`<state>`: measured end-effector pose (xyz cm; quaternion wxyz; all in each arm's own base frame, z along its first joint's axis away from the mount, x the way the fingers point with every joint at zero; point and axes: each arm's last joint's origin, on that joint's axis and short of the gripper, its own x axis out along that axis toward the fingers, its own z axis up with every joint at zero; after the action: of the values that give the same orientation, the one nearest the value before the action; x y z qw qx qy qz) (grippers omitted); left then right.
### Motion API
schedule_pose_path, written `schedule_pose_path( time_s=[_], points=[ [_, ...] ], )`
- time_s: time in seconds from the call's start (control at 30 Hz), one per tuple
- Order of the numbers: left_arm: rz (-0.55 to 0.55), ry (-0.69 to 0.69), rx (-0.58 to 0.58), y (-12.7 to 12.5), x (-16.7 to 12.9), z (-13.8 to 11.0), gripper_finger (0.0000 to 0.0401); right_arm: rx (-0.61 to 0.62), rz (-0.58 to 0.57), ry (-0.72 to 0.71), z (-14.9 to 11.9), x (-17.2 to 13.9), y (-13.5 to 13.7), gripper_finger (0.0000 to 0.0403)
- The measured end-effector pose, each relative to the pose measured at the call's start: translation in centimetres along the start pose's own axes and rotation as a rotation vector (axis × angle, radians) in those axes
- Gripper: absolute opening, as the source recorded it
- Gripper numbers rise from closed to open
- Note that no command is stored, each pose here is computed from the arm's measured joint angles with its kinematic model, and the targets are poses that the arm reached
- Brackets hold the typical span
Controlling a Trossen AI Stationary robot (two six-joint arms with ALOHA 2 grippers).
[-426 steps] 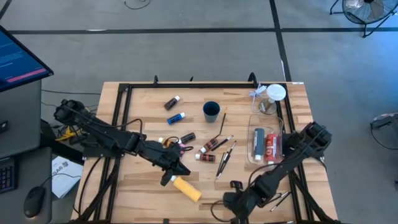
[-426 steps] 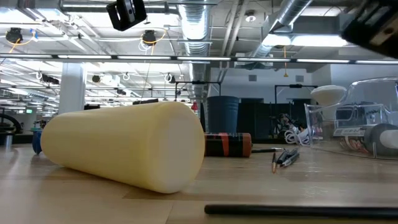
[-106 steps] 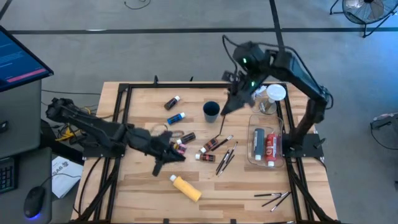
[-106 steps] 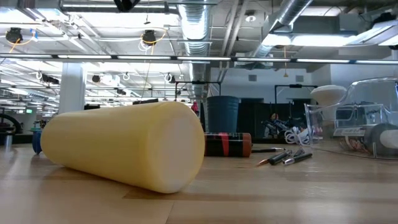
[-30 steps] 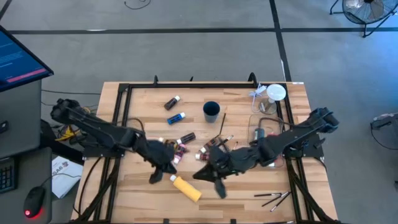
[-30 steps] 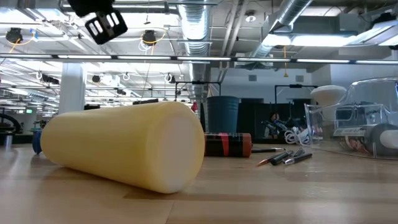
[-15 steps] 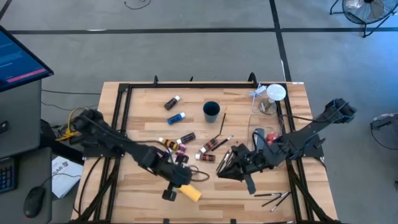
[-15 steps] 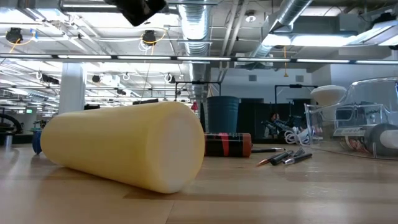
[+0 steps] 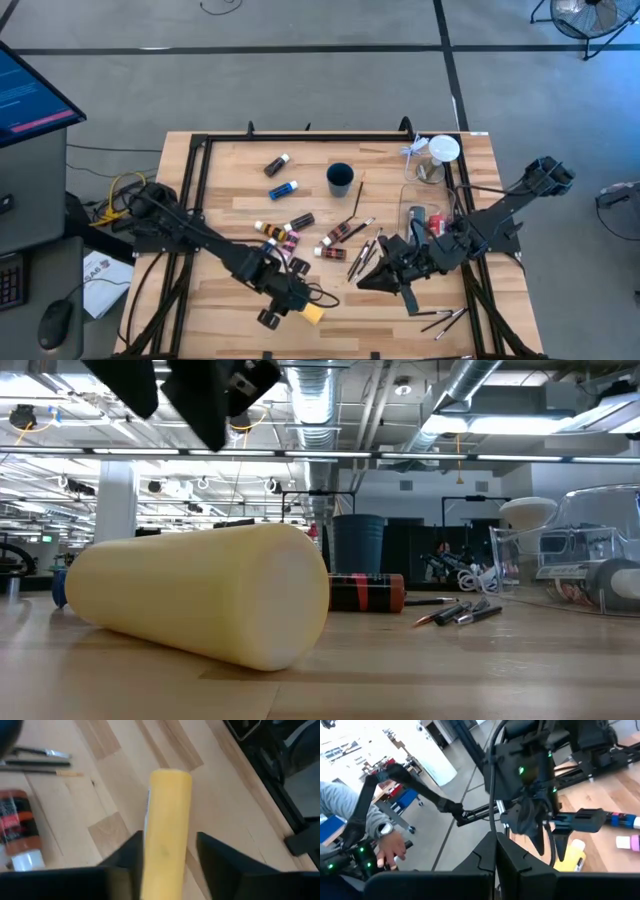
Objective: Pick & Place Paint Supplies
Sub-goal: Put the large yellow paint bottle into the transparent bin
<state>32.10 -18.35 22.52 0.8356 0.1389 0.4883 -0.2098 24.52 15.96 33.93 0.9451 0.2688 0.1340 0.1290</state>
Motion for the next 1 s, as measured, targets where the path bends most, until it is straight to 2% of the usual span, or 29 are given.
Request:
schedule_pose_path(
  time_s=[0.13,0.23,0.33,0.5,0.63,0.77,0.87,1.0],
  points=[
    [0.001,0.013,-0.001,0.0,1.0,0.0,0.0235,0.000,-0.009,-0.008,0.3,-0.4,0.0,0.0000],
    [-0.014,0.048,-0.005,-0.2,2.6,-0.3,0.0270,-0.005,-0.006,-0.006,0.3,-0.5,0.1,0.0000],
    [-0.023,0.079,0.001,-0.5,3.9,-0.6,0.0285,-0.008,-0.001,-0.004,0.2,-0.6,0.2,0.0000],
    [-0.012,0.116,-0.007,-0.4,5.6,-1.0,0.0288,-0.004,0.007,0.003,0.0,-0.7,0.4,0.0000],
    [-0.008,0.150,-0.028,-0.4,6.8,-1.5,0.0284,0.007,0.003,0.009,-0.1,-0.7,0.4,0.0000],
    [0.002,0.165,-0.140,0.0,7.4,-1.7,0.0264,0.014,0.004,0.015,-0.2,-0.7,0.5,0.0000],
    [-0.011,0.174,-0.283,0.6,7.6,-1.8,0.0231,0.026,-0.003,0.018,-0.4,-0.8,0.6,0.0000],
    [-0.052,0.183,-0.458,1.8,7.6,-1.8,0.0165,0.030,-0.006,0.020,-0.4,-0.8,0.6,0.0000]
  ],
)
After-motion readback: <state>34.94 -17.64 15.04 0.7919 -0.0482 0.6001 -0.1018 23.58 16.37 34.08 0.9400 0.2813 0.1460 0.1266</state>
